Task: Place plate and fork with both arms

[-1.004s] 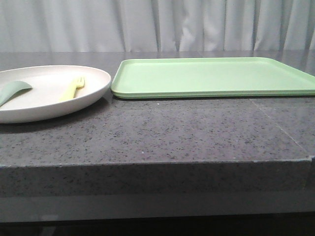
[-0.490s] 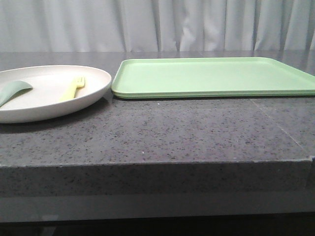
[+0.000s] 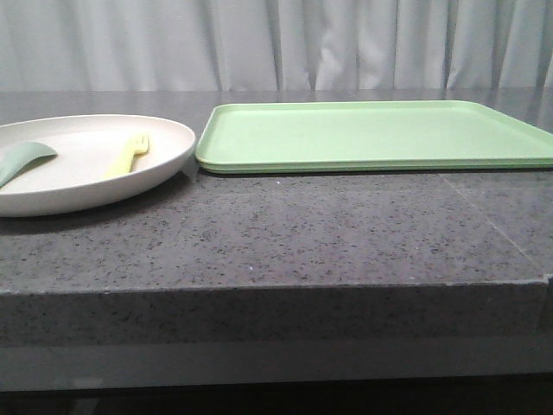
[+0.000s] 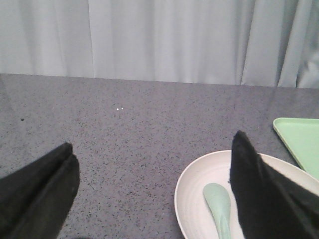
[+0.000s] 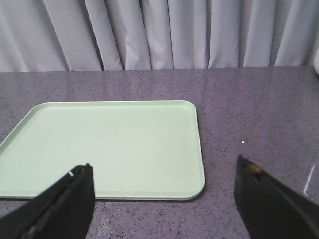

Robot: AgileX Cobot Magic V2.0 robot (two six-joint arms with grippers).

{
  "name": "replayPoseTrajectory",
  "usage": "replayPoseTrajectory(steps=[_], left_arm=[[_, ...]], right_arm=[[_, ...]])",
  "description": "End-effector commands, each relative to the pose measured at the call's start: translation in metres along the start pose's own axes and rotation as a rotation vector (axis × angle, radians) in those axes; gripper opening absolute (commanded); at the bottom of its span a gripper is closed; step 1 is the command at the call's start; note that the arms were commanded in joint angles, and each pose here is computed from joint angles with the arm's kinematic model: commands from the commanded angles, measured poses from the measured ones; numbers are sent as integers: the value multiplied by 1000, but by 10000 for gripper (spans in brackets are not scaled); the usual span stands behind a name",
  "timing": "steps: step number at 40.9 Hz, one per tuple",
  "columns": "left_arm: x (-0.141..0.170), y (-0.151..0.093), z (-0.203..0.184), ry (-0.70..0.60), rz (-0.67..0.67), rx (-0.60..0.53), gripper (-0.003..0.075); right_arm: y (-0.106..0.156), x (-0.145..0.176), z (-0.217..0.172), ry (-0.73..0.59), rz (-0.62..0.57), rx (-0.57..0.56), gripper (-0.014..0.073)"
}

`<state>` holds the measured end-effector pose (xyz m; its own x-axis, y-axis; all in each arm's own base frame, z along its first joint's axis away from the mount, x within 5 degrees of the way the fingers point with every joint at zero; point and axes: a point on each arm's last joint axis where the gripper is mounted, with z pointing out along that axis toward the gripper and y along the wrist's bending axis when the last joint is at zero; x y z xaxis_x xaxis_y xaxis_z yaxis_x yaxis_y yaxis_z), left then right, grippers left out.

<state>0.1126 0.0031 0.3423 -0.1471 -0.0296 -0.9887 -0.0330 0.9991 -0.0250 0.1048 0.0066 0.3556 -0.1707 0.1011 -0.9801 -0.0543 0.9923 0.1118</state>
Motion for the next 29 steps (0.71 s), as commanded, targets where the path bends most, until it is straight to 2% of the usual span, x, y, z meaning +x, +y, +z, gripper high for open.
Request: replayPoseTrajectory(steps=[1,5,13,22,29], left_arm=[[-15,0,16,-17,-13,-1,566],[-20,0,42,116,-18,-7,566],[-24,-2,95,466,-45,-17,566],[-24,-5,142,661,-85,-8,566],[-9,-7,175,777,-94,13,566]], right_arm=[[1,-17,-3,-99,-9,1,601],[1,-17,-3,-99,-9,1,601],[2,-16,-2,-93,-10,-5,601],[3,-15,-2,-77,-11,-17,601],[3,-15,-2,-74,-11,-17,601]])
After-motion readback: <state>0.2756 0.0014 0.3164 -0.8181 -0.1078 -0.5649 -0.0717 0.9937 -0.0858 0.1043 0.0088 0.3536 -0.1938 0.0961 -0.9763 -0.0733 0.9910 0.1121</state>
